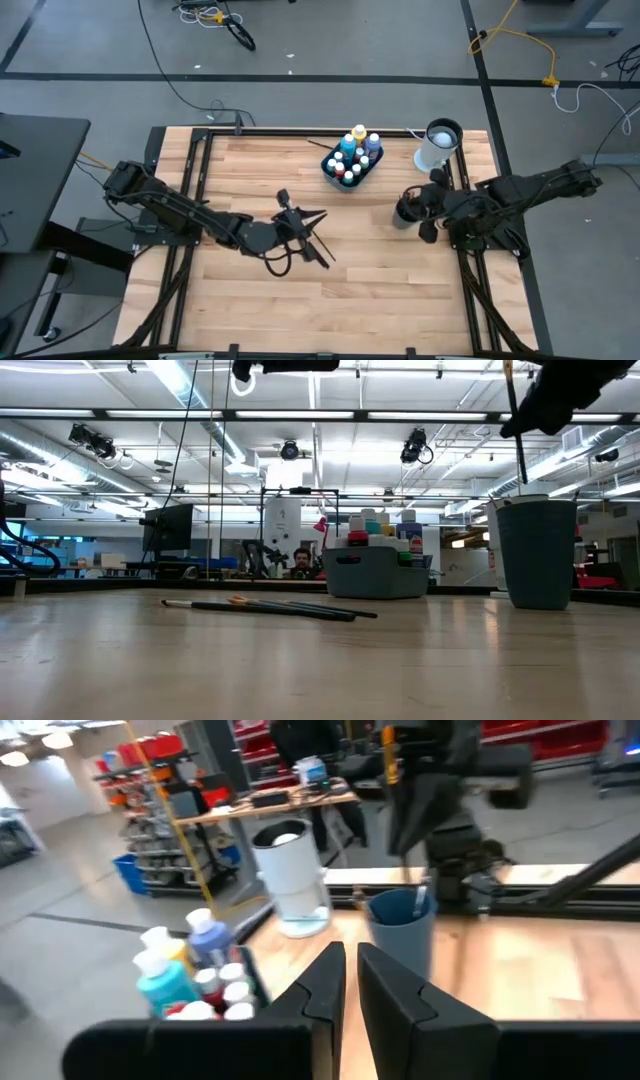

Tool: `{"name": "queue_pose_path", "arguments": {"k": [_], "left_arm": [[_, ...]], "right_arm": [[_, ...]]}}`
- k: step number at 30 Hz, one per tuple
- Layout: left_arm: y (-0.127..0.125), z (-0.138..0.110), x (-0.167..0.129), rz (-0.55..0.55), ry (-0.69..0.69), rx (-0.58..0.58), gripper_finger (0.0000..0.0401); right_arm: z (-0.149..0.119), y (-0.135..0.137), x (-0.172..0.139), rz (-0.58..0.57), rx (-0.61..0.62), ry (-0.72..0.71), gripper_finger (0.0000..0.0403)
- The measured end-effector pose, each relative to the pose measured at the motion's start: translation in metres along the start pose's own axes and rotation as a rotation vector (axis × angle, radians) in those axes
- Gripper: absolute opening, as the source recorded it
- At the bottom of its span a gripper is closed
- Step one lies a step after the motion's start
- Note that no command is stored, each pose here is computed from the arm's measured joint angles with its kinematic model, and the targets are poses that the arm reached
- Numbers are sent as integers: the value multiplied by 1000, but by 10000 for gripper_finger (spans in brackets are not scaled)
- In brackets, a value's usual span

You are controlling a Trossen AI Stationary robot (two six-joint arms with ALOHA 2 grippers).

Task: Pick & Place Paint Supplies
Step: Put the golden paint brush into the blue cup

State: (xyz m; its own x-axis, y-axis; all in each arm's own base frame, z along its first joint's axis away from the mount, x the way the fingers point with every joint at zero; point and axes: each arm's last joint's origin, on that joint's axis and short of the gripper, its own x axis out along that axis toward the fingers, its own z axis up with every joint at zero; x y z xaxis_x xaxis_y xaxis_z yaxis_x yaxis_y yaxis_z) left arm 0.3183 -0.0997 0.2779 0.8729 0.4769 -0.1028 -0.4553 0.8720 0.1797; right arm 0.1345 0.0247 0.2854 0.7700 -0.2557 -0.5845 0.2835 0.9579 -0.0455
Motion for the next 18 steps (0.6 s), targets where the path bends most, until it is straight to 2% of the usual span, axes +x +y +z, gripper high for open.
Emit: {"name": "queue_pose_path", "arguments": {"k": [4, 9, 15, 18], "left_arm": [[-1, -1, 0, -40, 6, -43, 41], [-1, -3, 0, -48, 24, -65, 41], [-2, -9, 0, -54, 73, -34, 41], [-3, -16, -1, -106, 131, -23, 41]], "right_arm": [[-8, -1, 3, -36, -48, 57, 18], [-32, 3, 26, -41, -69, 74, 29], [-53, 5, 45, -70, -92, 55, 75], [-58, 4, 47, -84, -98, 65, 103]]}}
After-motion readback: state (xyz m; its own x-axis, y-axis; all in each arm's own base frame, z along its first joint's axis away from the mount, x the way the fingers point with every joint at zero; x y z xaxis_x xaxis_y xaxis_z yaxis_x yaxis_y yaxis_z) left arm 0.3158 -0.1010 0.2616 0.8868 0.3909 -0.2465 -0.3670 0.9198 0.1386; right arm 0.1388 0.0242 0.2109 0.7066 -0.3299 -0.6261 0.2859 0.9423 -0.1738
